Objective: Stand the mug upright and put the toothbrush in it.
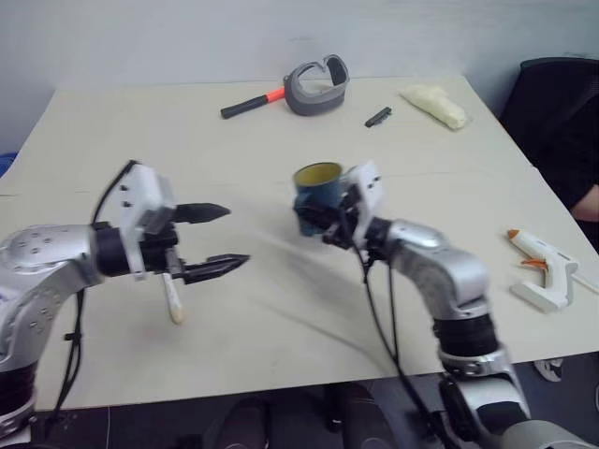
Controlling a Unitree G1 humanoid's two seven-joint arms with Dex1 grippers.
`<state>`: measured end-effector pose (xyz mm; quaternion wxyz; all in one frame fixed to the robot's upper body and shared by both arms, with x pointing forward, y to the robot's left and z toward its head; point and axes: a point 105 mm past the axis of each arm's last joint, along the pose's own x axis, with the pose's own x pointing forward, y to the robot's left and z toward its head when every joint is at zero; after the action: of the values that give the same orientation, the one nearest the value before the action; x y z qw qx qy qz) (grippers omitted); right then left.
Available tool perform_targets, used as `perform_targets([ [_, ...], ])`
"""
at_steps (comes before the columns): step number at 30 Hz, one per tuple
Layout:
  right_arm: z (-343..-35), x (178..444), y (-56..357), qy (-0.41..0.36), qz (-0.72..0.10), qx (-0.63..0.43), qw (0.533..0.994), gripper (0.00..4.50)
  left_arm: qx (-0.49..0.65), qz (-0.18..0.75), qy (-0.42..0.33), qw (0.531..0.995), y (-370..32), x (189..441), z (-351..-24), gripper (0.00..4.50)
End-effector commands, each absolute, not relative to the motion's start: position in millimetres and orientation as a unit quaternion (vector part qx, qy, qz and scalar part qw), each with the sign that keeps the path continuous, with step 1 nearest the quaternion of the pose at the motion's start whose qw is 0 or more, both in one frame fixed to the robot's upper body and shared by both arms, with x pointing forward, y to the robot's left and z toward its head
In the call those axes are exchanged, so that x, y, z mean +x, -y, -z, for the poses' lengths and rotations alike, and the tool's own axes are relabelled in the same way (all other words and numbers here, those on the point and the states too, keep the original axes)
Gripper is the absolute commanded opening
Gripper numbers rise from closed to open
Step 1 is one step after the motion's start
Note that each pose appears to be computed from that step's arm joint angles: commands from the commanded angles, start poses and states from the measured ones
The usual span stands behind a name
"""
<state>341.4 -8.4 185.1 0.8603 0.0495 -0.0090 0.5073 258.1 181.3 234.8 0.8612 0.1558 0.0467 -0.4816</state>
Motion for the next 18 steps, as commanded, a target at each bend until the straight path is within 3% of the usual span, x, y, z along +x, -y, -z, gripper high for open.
perform_targets([
  [1, -192.4, 334.3, -10.0, 0.073, -0.542, 0.052, 0.835, 0.02, 0.182, 0.463, -0.038, 0.866, -191.4, 253.5, -246.4, 4.50],
  [9, -144.4, 324.0, -9.6, 0.040, -0.581, 0.045, 0.812, 0.02, 0.191, 0.452, -0.051, 0.870, -194.0, 248.3, -243.4, 4.50],
  [10, -141.5, 324.3, -8.0, 0.033, -0.580, 0.044, 0.813, 0.59, 0.190, 0.451, -0.053, 0.871, -194.1, 248.2, -241.9, 4.50],
  [18, -141.0, 321.1, 17.0, 0.008, -0.564, -0.029, 0.825, 3.13, 0.180, 0.401, -0.087, 0.894, -209.1, 248.3, -228.5, 4.50],
])
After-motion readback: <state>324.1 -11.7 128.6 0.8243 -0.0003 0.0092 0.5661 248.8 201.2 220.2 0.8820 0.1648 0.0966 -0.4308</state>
